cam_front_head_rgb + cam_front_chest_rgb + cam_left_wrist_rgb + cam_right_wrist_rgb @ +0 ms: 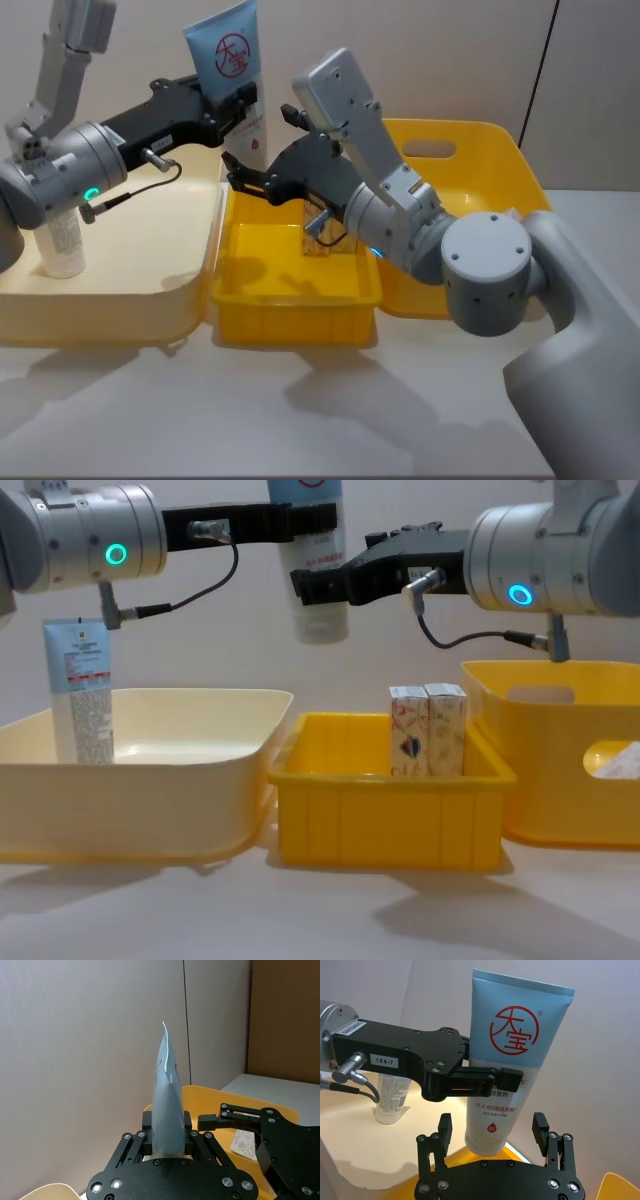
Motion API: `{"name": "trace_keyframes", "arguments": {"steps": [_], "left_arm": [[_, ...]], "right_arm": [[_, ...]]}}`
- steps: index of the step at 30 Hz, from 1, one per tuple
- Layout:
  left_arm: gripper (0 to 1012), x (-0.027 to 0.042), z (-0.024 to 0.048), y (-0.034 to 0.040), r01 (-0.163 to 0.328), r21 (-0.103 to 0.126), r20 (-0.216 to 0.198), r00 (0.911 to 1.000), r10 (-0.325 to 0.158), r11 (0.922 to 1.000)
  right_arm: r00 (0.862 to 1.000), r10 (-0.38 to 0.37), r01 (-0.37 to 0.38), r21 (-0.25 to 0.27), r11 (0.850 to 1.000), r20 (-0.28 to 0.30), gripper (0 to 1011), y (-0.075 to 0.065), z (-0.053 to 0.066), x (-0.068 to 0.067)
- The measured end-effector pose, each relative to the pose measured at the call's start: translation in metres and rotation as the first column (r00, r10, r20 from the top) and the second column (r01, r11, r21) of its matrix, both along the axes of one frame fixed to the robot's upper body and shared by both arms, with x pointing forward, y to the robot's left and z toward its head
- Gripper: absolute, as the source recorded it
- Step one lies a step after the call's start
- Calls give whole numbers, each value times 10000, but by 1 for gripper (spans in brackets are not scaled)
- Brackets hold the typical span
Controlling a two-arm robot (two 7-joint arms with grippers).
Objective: Bimanual collaborative sorting of washing and personal care products
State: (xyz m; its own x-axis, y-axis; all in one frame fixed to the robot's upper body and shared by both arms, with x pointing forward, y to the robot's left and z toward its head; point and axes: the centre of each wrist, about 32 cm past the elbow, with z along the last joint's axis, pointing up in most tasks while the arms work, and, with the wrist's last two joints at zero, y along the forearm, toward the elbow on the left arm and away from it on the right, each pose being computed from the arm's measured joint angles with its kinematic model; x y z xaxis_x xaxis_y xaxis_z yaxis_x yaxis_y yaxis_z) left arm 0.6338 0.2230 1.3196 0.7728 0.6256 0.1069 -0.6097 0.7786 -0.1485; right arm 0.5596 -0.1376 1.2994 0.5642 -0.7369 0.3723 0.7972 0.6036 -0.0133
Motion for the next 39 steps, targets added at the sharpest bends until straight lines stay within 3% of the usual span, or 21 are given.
{"name": "trace_keyframes", "arguments": {"steps": [13,27,39], "left_arm": [[312,-13,4,-10,-41,37,-2,10000,41,10000],[312,-7,4,-3,-51,53,-9,10000,51,10000],[312,12,-9,10,-65,42,-18,10000,65,10000]], "right_arm": [[9989,-223,232,220,9995,-406,1001,14,0,118],[9909,-106,171,476,9987,-1344,1001,95,-14,307],[9870,-118,200,499,9986,-1600,1001,178,-34,416]]}}
